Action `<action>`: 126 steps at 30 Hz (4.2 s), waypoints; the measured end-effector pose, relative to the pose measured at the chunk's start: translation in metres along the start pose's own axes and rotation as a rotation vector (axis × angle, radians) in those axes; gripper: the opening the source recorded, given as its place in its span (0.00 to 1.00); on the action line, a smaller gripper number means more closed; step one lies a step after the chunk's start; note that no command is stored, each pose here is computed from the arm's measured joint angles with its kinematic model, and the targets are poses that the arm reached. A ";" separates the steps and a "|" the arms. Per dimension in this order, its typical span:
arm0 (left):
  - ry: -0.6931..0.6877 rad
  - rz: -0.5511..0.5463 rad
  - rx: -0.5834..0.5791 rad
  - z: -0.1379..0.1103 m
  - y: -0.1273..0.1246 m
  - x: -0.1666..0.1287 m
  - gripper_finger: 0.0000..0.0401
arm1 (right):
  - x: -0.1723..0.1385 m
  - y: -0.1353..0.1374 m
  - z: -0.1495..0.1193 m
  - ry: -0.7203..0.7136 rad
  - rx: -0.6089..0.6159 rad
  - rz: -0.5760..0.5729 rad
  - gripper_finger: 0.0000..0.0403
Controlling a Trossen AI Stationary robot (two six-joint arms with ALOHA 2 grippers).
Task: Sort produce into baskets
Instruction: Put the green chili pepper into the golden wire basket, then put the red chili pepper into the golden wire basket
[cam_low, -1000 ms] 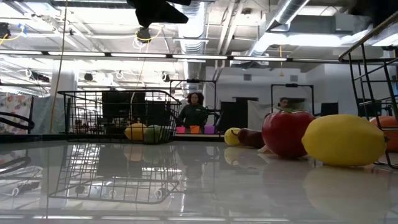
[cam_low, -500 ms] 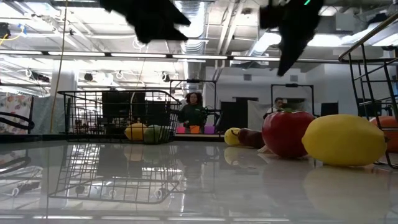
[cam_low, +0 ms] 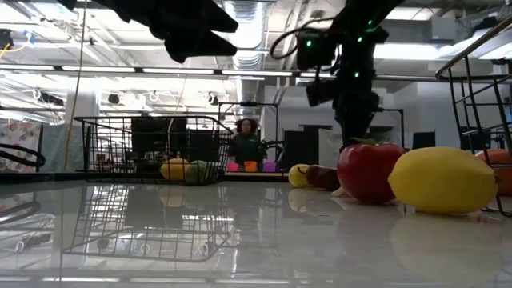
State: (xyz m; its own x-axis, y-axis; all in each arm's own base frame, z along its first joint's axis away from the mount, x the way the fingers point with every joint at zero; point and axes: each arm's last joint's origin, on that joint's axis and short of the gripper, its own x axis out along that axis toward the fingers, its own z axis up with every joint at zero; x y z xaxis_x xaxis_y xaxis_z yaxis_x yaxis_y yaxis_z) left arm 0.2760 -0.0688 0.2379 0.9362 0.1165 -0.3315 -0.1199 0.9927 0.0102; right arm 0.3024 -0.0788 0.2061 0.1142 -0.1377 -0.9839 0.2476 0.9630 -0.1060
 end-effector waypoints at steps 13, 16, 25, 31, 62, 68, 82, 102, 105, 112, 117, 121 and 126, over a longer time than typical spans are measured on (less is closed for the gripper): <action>0.016 0.004 -0.002 -0.002 -0.001 -0.001 0.71 | 0.053 -0.017 -0.012 0.092 -0.001 0.043 0.66; 0.016 0.006 -0.001 -0.002 -0.001 -0.001 0.71 | 0.058 -0.016 -0.017 0.085 0.002 0.057 0.66; 0.011 0.040 0.001 -0.002 0.000 -0.001 0.71 | 0.058 -0.015 -0.019 0.098 -0.013 0.057 0.46; 0.019 0.041 0.002 -0.002 0.001 -0.003 0.71 | 0.040 -0.008 -0.024 0.107 -0.029 0.068 0.36; -0.074 0.070 -0.103 0.020 0.012 -0.027 0.71 | -0.118 0.177 -0.144 -0.105 0.007 0.394 0.57; -0.071 0.061 -0.104 0.020 0.012 -0.027 0.71 | -0.109 0.172 -0.147 0.006 0.030 0.317 0.67; 0.028 -0.028 -0.119 0.002 -0.002 0.016 0.71 | -0.139 0.127 -0.128 -0.410 -0.014 0.240 0.68; 0.285 -0.040 0.071 0.026 -0.003 0.111 0.66 | -0.095 0.088 -0.158 -0.583 0.154 0.186 0.68; 0.293 -0.011 0.119 0.031 0.026 0.117 0.66 | -0.090 0.084 -0.157 -0.569 0.172 0.207 0.68; 0.258 -0.051 0.108 0.032 0.057 0.124 0.66 | -0.075 0.067 -0.145 -0.528 0.291 0.112 0.69; 0.086 -0.050 0.205 0.031 0.031 0.122 0.66 | -0.058 0.051 -0.110 -0.555 0.311 0.071 0.69; 0.074 -0.059 0.236 0.014 0.025 0.120 0.66 | -0.033 0.039 -0.079 -0.539 0.298 0.113 0.69; 0.007 -0.094 0.268 -0.015 0.022 0.104 0.66 | 0.004 0.028 -0.051 -0.428 0.268 0.101 0.69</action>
State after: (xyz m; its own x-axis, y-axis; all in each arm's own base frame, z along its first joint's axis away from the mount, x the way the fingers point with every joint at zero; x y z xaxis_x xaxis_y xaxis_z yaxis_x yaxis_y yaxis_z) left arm 0.3660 -0.0357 0.1898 0.9368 0.0237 -0.3490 0.0603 0.9718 0.2278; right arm 0.2610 -0.0410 0.1919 0.5198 -0.1837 -0.8343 0.4469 0.8908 0.0823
